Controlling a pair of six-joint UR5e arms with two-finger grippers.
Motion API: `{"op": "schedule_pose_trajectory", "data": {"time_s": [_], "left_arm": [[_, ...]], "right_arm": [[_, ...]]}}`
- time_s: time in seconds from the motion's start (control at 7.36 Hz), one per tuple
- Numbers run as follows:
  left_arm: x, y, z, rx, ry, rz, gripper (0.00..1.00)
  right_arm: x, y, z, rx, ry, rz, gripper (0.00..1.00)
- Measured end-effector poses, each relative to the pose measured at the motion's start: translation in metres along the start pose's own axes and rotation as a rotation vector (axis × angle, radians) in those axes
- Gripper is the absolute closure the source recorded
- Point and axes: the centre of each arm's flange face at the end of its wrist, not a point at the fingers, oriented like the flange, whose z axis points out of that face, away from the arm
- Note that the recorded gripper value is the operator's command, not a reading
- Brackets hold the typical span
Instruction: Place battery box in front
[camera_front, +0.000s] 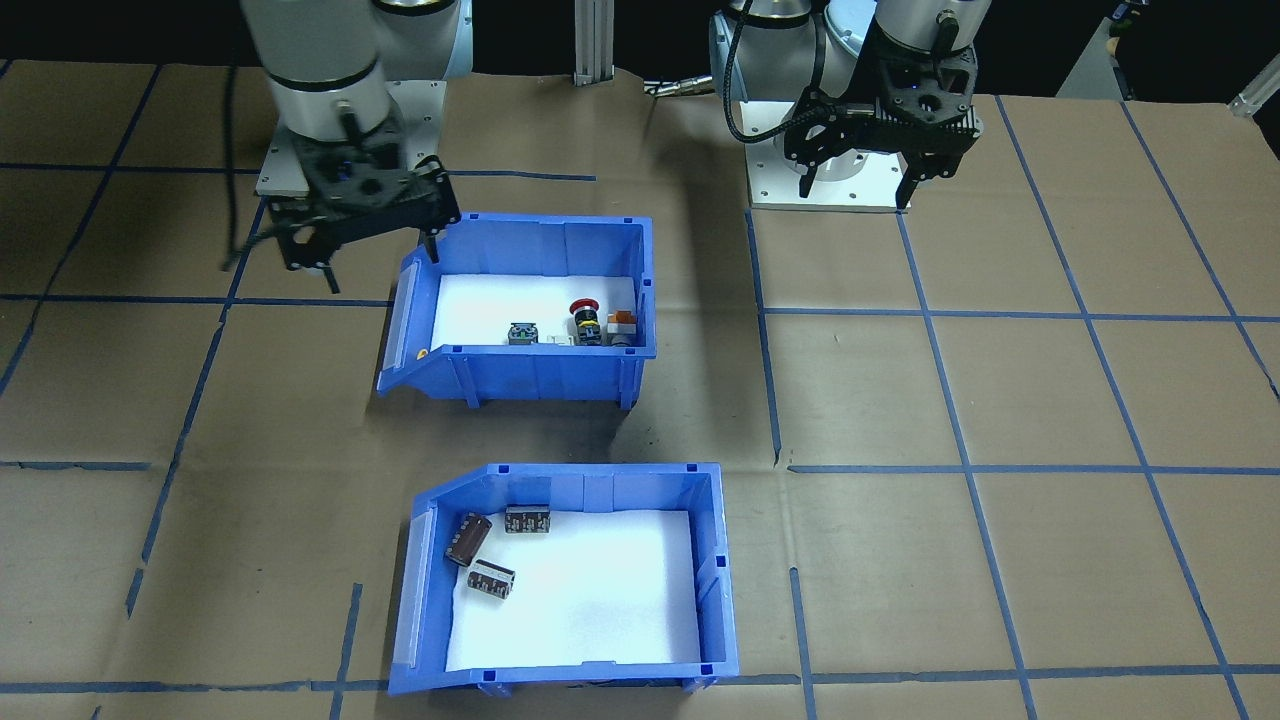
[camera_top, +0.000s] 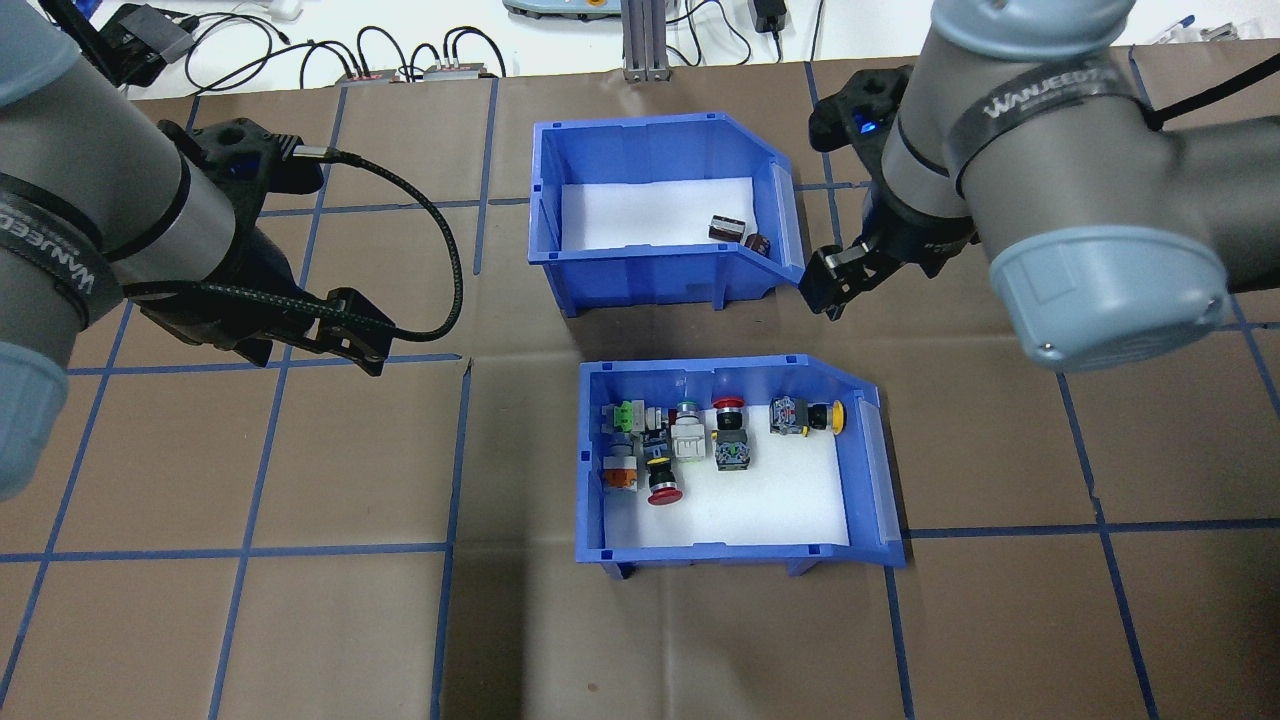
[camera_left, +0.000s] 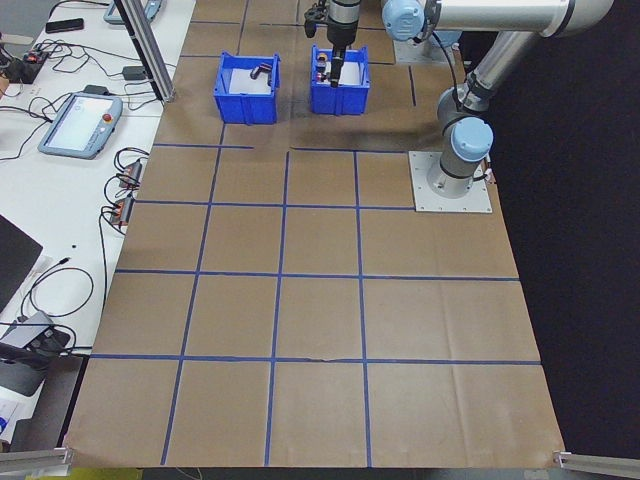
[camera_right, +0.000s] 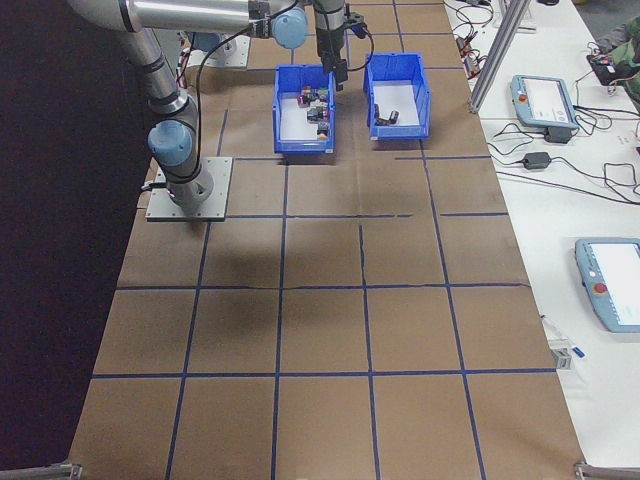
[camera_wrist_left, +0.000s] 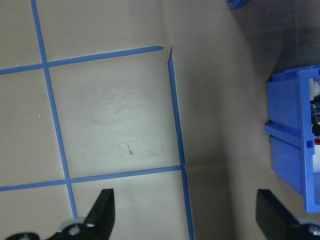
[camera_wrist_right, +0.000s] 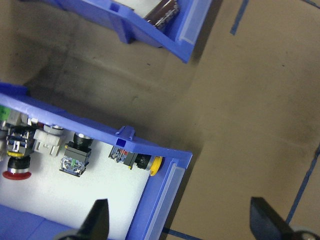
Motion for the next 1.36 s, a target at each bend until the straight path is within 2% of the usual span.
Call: {"op": "schedule_pose_trajectory", "data": {"time_s": [0.27,0.54,1.36], "left_arm": [[0.000,0.000,0.001,-0.002,0.000,0.000,0.01],[0.000,0.000,0.001,-0.002,0.001,0.000,0.01],[-0.001,-0.001,0.002,-0.005,0.001,-0.001,0.01]], "right_arm": [[0.031,-0.009,-0.029,-0.011,0.000,0.234,0.00],[0.045,-0.019,-0.035,-0.036,-0.020,0.357,0.00],[0.048,-0.024,-0.034,-0.034,-0.018,0.382,0.00]]}}
